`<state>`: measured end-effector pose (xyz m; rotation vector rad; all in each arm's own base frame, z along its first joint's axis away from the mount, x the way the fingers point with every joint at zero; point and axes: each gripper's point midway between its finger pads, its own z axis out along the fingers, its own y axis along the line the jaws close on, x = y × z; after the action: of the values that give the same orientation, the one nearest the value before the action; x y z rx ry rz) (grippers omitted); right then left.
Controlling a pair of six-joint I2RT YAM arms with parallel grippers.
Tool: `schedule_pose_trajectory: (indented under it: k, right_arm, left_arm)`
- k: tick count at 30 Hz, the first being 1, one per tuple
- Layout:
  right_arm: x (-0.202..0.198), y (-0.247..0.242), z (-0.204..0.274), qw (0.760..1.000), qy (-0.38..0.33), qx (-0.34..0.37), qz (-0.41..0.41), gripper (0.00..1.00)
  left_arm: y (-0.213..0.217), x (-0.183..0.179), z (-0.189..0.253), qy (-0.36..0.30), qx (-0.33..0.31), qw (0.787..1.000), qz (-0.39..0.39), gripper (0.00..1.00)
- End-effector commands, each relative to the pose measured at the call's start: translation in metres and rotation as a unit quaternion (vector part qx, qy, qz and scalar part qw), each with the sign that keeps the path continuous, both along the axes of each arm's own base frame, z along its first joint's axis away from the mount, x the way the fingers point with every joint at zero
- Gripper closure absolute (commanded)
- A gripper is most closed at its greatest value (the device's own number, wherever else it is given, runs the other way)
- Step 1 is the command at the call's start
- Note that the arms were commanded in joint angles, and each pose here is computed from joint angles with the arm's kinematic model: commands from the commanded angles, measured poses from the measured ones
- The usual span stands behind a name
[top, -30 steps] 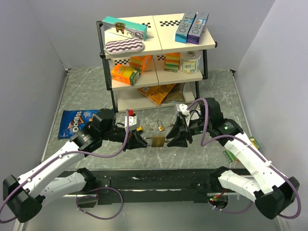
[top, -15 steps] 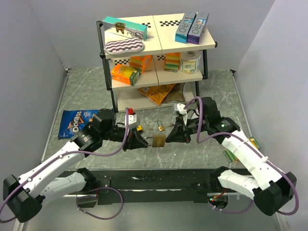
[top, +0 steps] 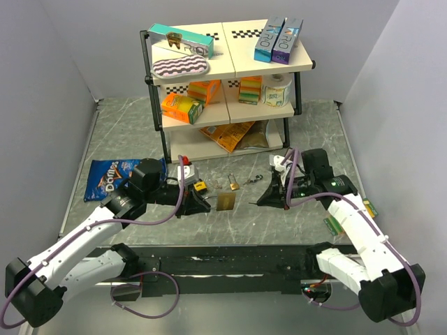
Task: Lock with the key
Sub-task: Lock the lock, then place the key at the center of the board.
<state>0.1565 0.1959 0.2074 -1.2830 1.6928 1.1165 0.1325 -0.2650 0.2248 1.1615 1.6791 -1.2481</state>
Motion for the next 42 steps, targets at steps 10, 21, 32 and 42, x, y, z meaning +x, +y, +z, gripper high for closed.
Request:
schedule_pose_trajectory:
  k: [10,21,32,42]
  right_arm:
    - [0.071,-0.041,-0.103,0.965,0.093,-0.159,-0.184,1.0]
    - [0.098,-0.052,-0.158,0.928,0.189,-0.249,-0.205,1.0]
    - [0.101,-0.052,-0.176,0.922,0.208,-0.267,-0.187,1.0]
    - [0.088,-0.055,-0.181,0.917,0.23,-0.287,-0.152,0.96]
  left_arm:
    - [-0.001,0.008,0.017,-0.041,-0.018,0.999,0.005,0.99]
    - [-0.002,0.016,0.005,-0.018,0.006,1.0,0.024,0.99]
    - [0.0,0.014,-0.001,-0.011,0.009,1.0,0.025,0.99]
    - [-0.003,0.016,-0.004,0.003,0.011,1.0,0.021,0.99]
